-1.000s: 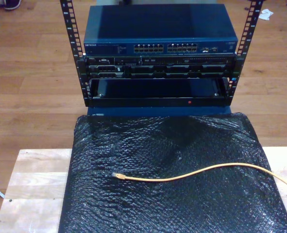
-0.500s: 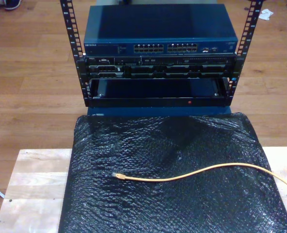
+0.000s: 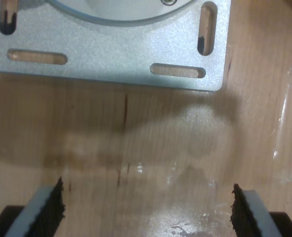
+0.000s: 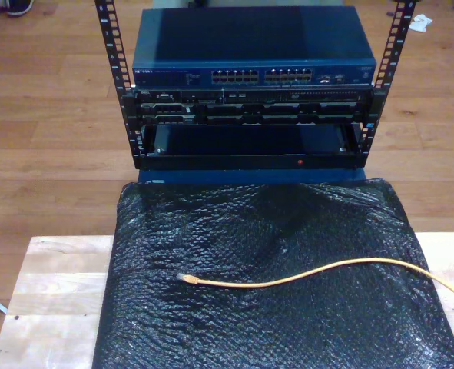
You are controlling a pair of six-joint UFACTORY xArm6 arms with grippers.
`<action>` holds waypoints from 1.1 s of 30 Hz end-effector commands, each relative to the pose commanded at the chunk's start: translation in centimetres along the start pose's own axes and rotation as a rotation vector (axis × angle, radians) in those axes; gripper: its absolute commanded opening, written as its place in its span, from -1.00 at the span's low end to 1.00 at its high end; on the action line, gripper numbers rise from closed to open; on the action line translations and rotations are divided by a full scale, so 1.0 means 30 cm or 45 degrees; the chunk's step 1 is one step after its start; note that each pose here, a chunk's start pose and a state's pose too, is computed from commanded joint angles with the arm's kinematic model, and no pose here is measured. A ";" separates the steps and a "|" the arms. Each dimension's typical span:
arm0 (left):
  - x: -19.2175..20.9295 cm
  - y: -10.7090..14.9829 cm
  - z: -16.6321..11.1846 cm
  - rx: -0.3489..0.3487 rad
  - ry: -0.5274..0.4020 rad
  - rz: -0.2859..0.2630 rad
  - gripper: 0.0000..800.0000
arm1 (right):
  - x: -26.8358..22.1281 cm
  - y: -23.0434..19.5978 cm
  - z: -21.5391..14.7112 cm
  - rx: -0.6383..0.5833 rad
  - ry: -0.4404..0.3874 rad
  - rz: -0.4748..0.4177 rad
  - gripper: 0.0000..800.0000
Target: Grab the cable and plug it in
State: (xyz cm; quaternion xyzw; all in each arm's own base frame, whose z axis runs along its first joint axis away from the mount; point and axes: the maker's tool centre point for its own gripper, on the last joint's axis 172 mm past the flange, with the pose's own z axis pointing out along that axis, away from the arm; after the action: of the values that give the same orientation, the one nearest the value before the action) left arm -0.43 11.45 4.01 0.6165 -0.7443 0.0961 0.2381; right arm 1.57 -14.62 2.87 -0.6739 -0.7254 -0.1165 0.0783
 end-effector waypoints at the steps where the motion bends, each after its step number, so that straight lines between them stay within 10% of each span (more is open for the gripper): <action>1: 0.000 0.000 0.000 0.000 0.000 0.000 1.00 | 0.000 0.000 0.000 0.000 0.000 0.000 1.00; 33: 0.000 0.000 0.000 0.000 0.000 0.000 1.00 | -0.009 -0.001 -0.009 0.002 -0.012 0.002 1.00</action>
State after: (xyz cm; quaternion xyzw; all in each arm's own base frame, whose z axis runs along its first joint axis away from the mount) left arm -0.43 11.45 4.01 0.6165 -0.7443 0.0961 0.2381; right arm 1.55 -14.96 3.06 -0.6749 -0.7253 -0.1127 0.0757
